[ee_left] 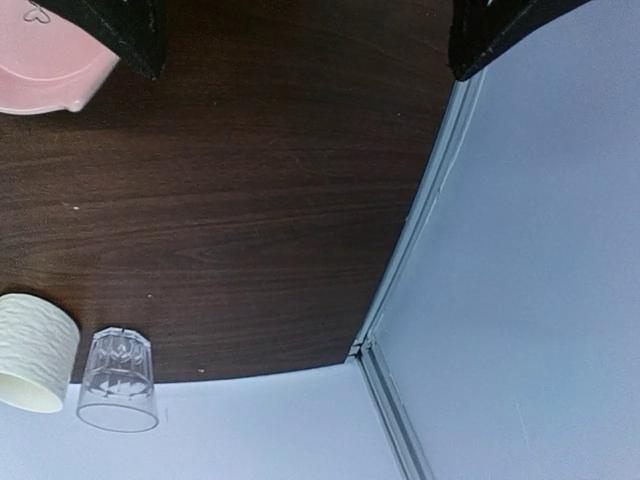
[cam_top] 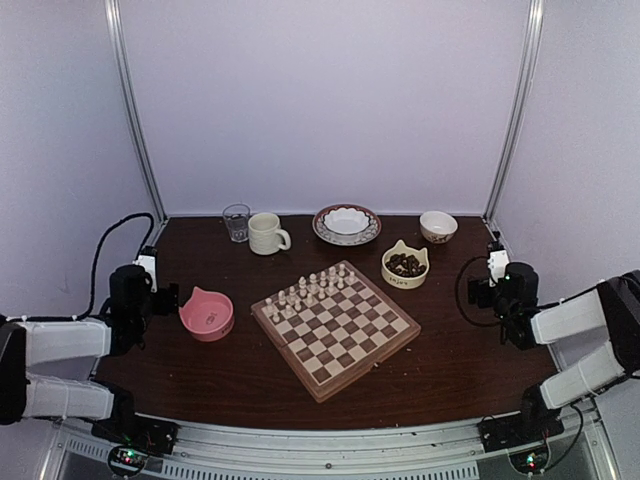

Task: Set up the chess pieces on the board
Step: Reset both arms

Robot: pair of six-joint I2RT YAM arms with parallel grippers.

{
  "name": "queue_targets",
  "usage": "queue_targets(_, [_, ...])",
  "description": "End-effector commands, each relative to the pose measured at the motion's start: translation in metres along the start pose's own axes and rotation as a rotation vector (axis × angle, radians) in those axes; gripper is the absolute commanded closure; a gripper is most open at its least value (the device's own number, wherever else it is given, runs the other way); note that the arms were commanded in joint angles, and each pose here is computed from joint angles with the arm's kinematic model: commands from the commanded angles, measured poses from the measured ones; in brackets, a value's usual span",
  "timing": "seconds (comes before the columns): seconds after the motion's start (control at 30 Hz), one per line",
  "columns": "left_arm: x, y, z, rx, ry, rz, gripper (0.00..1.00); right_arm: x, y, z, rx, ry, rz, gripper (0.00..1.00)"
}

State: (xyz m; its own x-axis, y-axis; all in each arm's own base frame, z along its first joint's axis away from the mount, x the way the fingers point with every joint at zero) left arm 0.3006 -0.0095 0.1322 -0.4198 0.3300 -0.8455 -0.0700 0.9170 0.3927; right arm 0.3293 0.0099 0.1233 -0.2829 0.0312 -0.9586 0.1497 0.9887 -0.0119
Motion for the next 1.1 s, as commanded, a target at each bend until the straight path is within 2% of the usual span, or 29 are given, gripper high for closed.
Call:
queue_targets(0.0, [-0.005, 0.004, 0.021, 0.026, -0.088, -0.092, 0.03, -0.028, 0.008, 0.024, -0.014, -0.092, -0.005, 0.05])
queue_targets(0.1, [-0.003, 0.004, 0.037, 0.033, -0.048, -0.083, 0.02, -0.020, -0.010, 0.032, 0.049, -0.110, 0.066, 0.03])
queue_targets(0.23, [-0.010, 0.002, 0.039, 0.036, -0.118, -0.040, 0.02, -0.019, -0.014, 0.046, 0.038, -0.055, 0.097, 0.03])
queue_targets(0.43, [-0.001, -0.004, 0.048, 0.045, -0.185, -0.035, 0.03, -0.019, -0.014, 0.046, 0.028, -0.072, 0.097, 0.01])
queue_targets(0.5, [0.006, 0.000, 0.058, 0.062, -0.182, -0.073, 0.02, -0.018, -0.015, 0.046, 0.029, -0.063, 0.100, 0.01])
queue_targets(0.57, [0.012, 0.002, 0.065, 0.094, -0.109, -0.097, 0.02, -0.018, -0.015, 0.046, 0.028, -0.066, 0.099, 0.00])
queue_targets(0.67, [0.005, -0.012, 0.073, 0.197, -0.095, -0.048, 0.02, -0.019, -0.014, 0.046, 0.027, -0.065, 0.099, 0.01])
queue_targets(1.07, [0.004, -0.012, 0.073, 0.197, -0.112, -0.043, 0.02, -0.019, -0.014, 0.046, 0.027, -0.066, 0.099, 0.01])
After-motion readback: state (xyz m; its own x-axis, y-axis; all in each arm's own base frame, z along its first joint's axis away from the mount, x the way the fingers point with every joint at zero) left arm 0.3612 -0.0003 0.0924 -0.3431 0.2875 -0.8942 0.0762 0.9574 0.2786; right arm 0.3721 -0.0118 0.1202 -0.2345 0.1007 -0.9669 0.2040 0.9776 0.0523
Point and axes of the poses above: each gripper's point midway between its finger pads, its own z axis out along the fingers, its own y axis along the line the jaws close on, x = y × z, the point moved 3 cm from there along -z, back along the fingers, and after that the axes turned 11 degrees about z, right-handed, at the moved point
